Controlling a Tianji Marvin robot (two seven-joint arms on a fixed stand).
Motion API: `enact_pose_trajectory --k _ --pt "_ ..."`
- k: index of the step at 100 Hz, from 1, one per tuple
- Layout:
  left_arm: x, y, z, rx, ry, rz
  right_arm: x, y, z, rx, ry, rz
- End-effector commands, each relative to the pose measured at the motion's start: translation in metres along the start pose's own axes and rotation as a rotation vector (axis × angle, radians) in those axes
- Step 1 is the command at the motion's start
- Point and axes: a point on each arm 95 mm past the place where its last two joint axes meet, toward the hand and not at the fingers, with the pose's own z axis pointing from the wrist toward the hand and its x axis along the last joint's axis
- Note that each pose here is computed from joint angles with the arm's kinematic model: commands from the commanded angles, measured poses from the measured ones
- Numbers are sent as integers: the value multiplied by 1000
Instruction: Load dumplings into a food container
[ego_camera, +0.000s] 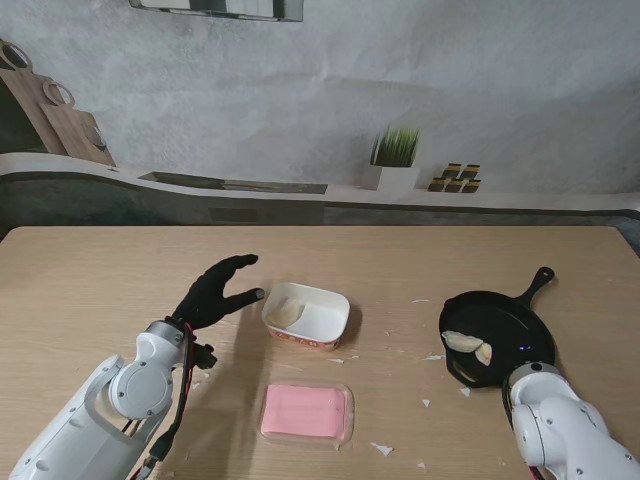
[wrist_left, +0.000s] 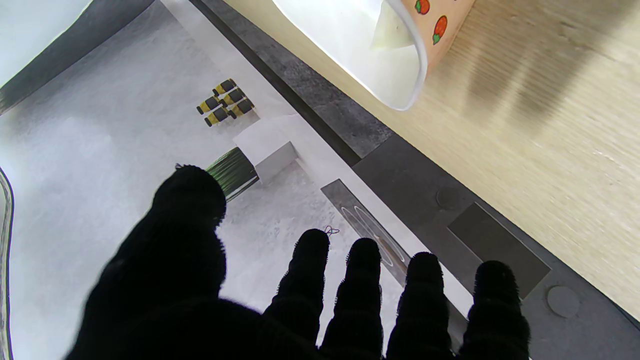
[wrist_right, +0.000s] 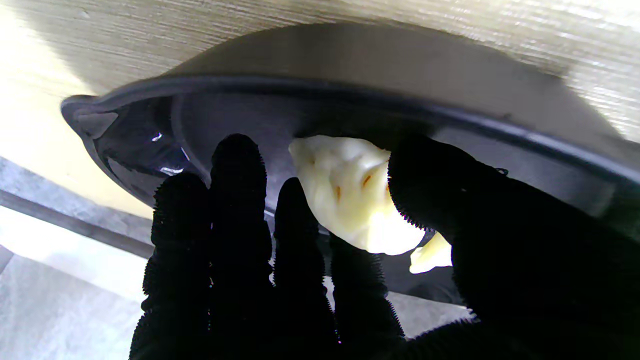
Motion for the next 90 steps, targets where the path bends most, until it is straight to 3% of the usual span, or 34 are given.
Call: enact_pose_trajectory --k 1,26,65,90 --pt "2 2 0 -14 2 -4 3 -7 -1 31 8 -2" --pt "3 3 0 -17 1 -8 3 -7 1 5 12 -6" --pt "3 2 0 -12 0 -10 1 -4 3 -157 41 14" --pt "4 3 0 -13 -4 -16 -12 6 -4 -272 29 45"
